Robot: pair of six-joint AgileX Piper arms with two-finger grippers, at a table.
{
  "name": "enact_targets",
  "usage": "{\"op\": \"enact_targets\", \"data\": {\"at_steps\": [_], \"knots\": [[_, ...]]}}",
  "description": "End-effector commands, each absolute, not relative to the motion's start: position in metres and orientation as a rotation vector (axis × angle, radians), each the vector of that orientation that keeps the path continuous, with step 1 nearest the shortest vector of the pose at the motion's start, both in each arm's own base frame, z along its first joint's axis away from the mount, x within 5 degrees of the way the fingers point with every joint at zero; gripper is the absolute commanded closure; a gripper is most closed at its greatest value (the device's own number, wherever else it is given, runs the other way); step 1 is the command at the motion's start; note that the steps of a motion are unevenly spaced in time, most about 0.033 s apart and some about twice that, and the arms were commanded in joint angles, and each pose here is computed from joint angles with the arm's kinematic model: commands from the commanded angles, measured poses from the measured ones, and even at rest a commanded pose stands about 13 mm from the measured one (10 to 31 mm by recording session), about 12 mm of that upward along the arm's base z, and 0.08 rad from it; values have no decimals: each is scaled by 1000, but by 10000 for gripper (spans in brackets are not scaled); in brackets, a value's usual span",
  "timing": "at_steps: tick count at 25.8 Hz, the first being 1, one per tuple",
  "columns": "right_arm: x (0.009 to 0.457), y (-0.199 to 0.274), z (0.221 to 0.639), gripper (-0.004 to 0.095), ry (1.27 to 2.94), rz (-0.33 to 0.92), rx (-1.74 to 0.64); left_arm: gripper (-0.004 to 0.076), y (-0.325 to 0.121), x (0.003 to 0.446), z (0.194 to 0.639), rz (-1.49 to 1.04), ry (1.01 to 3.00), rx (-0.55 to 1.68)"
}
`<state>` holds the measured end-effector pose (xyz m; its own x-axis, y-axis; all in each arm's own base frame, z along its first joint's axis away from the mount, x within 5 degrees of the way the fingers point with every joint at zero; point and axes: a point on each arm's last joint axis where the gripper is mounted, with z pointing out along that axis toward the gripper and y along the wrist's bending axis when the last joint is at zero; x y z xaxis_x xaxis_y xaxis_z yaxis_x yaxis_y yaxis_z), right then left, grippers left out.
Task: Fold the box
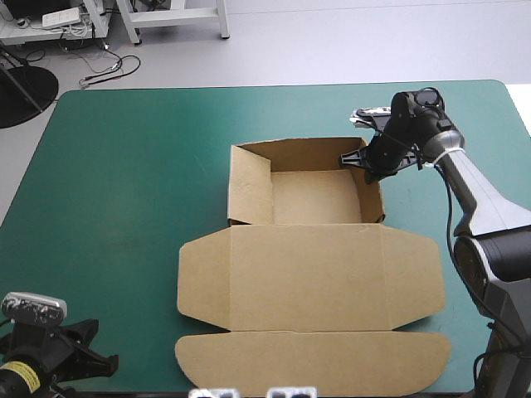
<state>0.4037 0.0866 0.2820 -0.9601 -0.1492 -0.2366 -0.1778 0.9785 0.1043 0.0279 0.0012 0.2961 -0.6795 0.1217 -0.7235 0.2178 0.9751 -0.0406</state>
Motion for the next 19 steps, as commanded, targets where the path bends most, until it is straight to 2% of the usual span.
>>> {"op": "enact_targets", "data": {"at_steps": [1, 6, 10, 14, 16, 17, 18, 19], "knots": [[389, 44, 336, 909, 2766, 31, -148, 734, 6, 21, 284, -196, 2274, 176], [376, -31, 360, 909, 2705, -27, 104, 734, 15, 8, 278, -189, 2242, 134], [359, -104, 367, 909, 2678, -157, 330, 734, 16, 7, 278, -183, 2235, 129], [348, -141, 364, 887, 2686, -221, 400, 734, 16, 7, 279, -177, 2227, 131], [347, -151, 358, 766, 2701, -219, 412, 734, 17, 8, 279, -168, 2225, 131], [349, -154, 354, 604, 2703, -205, 445, 734, 17, 8, 279, -168, 2225, 131], [350, -155, 351, 538, 2710, -203, 446, 734, 17, 8, 279, -168, 2225, 131], [353, -155, 349, 407, 2710, -192, 445, 734, 17, 8, 279, -165, 2224, 131]]}}
